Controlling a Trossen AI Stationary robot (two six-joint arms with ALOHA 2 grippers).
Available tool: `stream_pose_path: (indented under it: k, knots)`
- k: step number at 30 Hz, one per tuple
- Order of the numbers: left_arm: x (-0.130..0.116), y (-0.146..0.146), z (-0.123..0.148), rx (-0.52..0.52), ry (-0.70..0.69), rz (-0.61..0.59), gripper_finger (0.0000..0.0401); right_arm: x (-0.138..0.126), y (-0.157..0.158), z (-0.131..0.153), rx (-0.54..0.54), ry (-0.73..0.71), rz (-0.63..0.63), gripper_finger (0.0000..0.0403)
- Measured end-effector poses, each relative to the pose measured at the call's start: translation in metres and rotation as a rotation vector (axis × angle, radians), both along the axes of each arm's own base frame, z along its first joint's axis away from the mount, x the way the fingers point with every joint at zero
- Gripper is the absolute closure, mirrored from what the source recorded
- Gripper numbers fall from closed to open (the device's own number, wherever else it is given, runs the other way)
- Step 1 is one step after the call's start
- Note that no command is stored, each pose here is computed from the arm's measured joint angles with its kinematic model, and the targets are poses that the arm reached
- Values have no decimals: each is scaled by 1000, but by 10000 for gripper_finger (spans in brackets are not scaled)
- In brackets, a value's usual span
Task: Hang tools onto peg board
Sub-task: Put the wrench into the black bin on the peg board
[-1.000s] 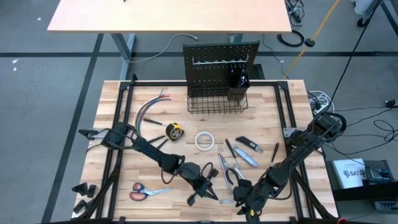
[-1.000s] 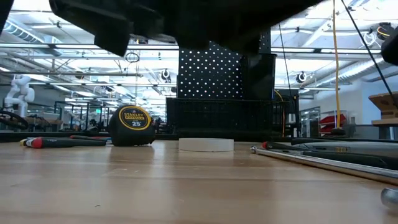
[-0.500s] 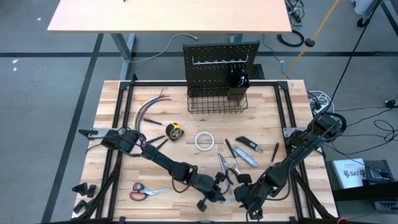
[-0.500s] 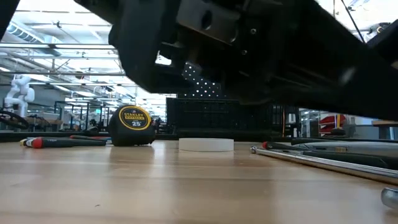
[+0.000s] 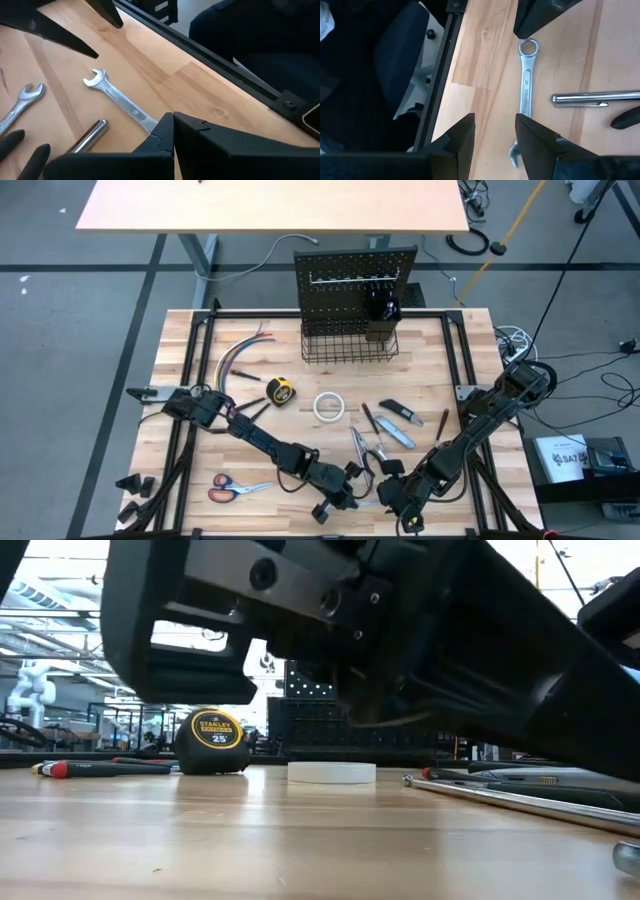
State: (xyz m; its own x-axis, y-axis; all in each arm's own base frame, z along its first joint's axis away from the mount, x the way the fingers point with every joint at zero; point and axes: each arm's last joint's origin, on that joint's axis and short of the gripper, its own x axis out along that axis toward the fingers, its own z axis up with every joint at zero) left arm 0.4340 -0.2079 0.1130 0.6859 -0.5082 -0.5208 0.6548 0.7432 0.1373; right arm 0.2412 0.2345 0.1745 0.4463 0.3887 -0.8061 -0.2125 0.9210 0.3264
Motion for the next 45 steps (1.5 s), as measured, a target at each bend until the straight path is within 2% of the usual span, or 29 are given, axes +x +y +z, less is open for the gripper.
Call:
stream_pose_path:
  k: [5,24,29,39,45]
  knots:
    - [-1,0,-1,11,10,9,401,1,-1,0,-20,-24,-40,270]
    - [0,3,-3,12,26,3,401,1,-1,0,-8,-20,-62,271]
    - [1,3,-17,14,39,0,401,2,0,1,-2,-26,-62,271]
    - [3,13,-21,14,102,33,401,3,0,2,8,-36,-61,271]
    - [3,14,-22,17,108,34,401,9,-2,-13,-56,-26,-45,270]
